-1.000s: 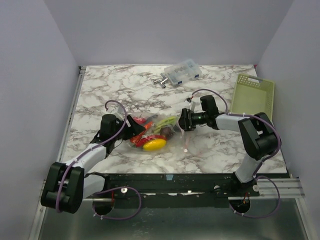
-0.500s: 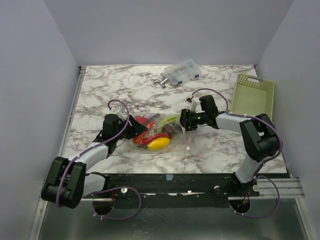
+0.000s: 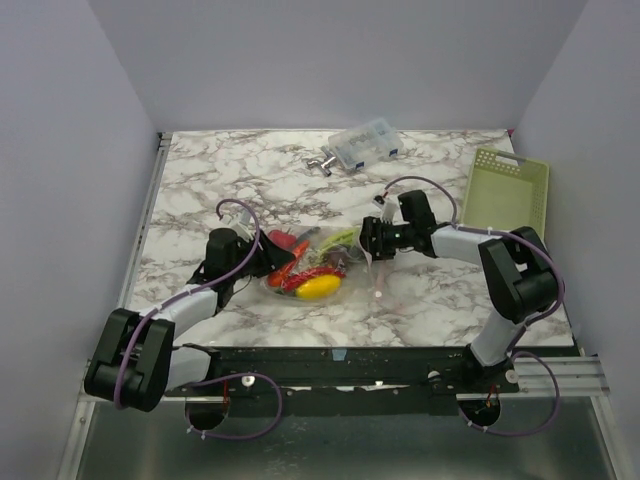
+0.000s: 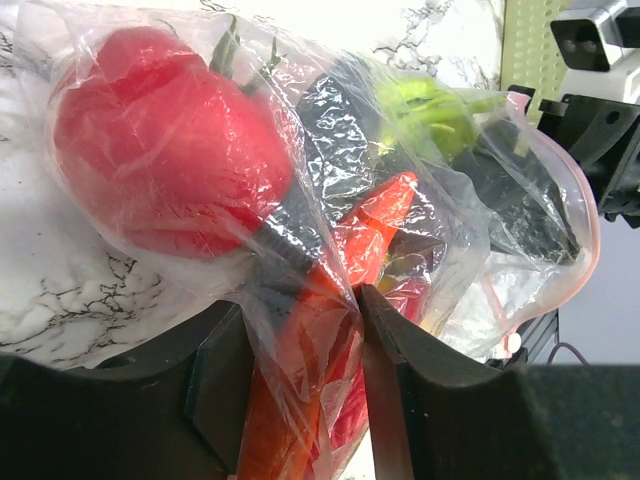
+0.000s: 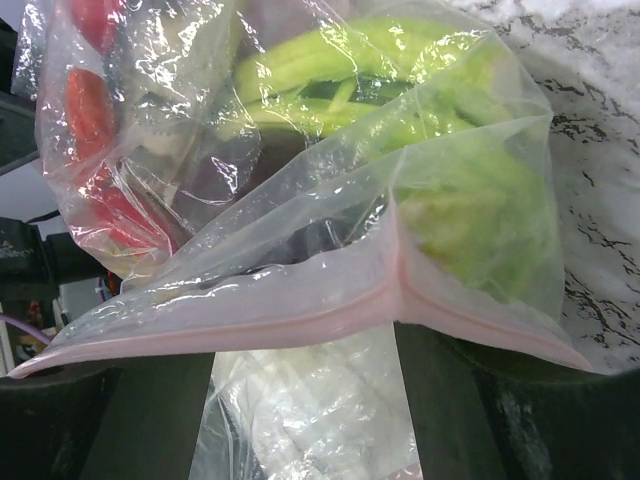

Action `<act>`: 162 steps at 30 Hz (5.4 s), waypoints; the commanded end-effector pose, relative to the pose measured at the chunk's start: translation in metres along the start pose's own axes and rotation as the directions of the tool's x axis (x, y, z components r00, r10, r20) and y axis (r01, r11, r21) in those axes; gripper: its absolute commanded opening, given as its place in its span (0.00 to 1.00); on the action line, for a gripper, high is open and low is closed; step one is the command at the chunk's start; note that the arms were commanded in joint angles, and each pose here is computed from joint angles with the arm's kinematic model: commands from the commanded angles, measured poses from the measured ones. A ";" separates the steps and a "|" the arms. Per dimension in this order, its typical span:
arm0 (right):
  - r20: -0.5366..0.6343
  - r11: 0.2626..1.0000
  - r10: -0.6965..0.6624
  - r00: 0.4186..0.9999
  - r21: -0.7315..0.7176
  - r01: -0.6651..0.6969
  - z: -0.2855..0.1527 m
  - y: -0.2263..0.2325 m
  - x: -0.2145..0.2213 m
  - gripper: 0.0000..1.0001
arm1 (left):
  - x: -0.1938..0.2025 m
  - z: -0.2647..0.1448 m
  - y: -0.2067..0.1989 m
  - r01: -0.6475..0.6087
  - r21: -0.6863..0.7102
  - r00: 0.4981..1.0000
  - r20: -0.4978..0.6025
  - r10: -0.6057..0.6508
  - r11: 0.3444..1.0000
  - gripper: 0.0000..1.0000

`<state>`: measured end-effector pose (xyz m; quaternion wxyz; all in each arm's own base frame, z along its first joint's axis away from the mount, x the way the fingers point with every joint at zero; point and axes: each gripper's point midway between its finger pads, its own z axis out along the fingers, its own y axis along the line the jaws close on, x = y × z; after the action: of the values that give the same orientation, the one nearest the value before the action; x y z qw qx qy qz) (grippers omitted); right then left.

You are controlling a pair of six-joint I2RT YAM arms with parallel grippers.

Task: Open the zip-top bag and remove the fake food
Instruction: Pick up the fake fruit from the zipper food storage bag, then place the fake fruit in the bin.

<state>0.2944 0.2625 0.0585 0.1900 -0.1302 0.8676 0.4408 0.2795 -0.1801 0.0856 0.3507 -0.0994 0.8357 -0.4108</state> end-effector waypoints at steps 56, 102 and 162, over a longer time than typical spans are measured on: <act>0.028 0.979 -0.151 0.988 0.140 0.146 -0.001 0.009 -0.031 0.51 | 0.033 -0.003 0.039 0.006 -0.129 0.995 -0.096 -0.018 0.992 0.24; 0.257 0.946 -0.297 0.920 0.208 0.247 -0.096 -0.004 -0.059 0.47 | -0.002 -0.027 0.025 -0.061 -0.121 0.998 -0.011 0.060 0.991 0.73; 0.687 0.748 -0.193 0.701 0.565 -0.347 -0.306 -0.176 -0.146 0.52 | -0.072 -0.129 -0.039 -0.475 -0.201 0.838 0.195 0.510 0.857 0.99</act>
<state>0.4086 -0.0519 0.1591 0.5058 0.1382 0.8339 0.1724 0.2404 -0.1033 0.2028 0.5206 0.0420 0.8118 -0.2610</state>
